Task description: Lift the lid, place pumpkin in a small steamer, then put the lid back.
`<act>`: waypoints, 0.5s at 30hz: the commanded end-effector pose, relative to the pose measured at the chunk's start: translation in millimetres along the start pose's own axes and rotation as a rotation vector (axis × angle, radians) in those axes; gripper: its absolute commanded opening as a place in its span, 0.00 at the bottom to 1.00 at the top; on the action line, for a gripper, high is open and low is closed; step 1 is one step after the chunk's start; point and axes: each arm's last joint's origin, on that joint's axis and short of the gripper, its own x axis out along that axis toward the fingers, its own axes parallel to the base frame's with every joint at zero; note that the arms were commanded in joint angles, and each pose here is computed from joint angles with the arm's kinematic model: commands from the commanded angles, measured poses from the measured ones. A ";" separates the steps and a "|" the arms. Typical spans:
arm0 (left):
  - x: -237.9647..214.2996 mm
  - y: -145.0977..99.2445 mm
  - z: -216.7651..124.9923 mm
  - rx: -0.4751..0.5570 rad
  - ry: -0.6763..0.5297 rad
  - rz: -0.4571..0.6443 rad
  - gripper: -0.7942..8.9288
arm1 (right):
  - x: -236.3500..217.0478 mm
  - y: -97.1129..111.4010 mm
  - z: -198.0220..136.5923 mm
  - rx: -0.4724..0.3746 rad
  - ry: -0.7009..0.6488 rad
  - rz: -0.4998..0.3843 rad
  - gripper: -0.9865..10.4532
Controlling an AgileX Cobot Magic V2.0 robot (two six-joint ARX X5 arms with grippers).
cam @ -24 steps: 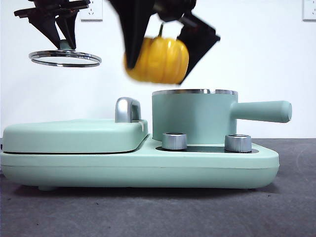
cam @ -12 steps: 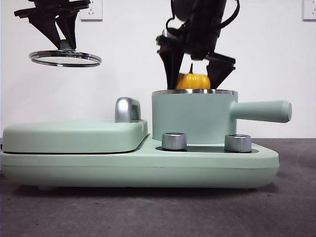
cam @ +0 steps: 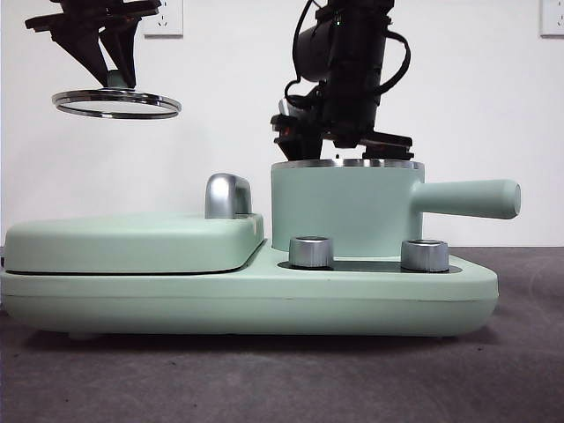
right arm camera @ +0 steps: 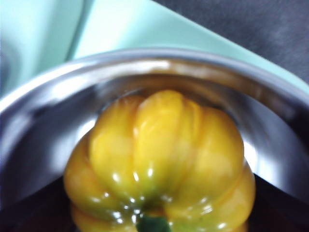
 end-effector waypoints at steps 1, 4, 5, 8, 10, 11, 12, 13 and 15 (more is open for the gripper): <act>-9.8 -0.1 7.9 -0.001 -0.062 0.000 0.10 | 8.5 4.3 -3.3 -0.009 0.082 -0.013 0.36; -9.8 -0.1 7.9 -0.001 -0.061 0.000 0.10 | 12.2 3.7 -2.7 -0.008 0.090 -0.020 0.36; -9.8 -0.1 7.8 -0.003 -0.061 0.000 0.10 | 13.9 3.5 -3.0 -0.008 0.096 -0.021 0.36; -9.8 -0.1 7.7 -0.005 -0.060 -0.001 0.10 | 16.5 4.3 -4.2 -0.011 0.106 -0.022 0.37; -9.6 -0.1 7.7 -0.005 -0.059 -0.001 0.10 | 16.5 4.5 -4.2 -0.012 0.107 -0.022 0.47; -9.6 -0.1 7.7 -0.006 -0.059 -0.001 0.10 | 16.5 4.6 -4.3 -0.012 0.107 -0.020 0.51; -9.6 -0.1 7.8 -0.008 -0.060 -0.001 0.10 | 16.5 4.6 -4.3 -0.011 0.107 -0.018 0.52; -9.6 -0.1 8.0 -0.008 -0.063 -0.001 0.10 | 16.1 4.8 -4.3 -0.011 0.106 -0.014 0.52; -9.7 -0.1 8.5 -0.008 -0.068 -0.001 0.10 | 12.1 5.1 -3.8 -0.012 0.093 -0.013 0.52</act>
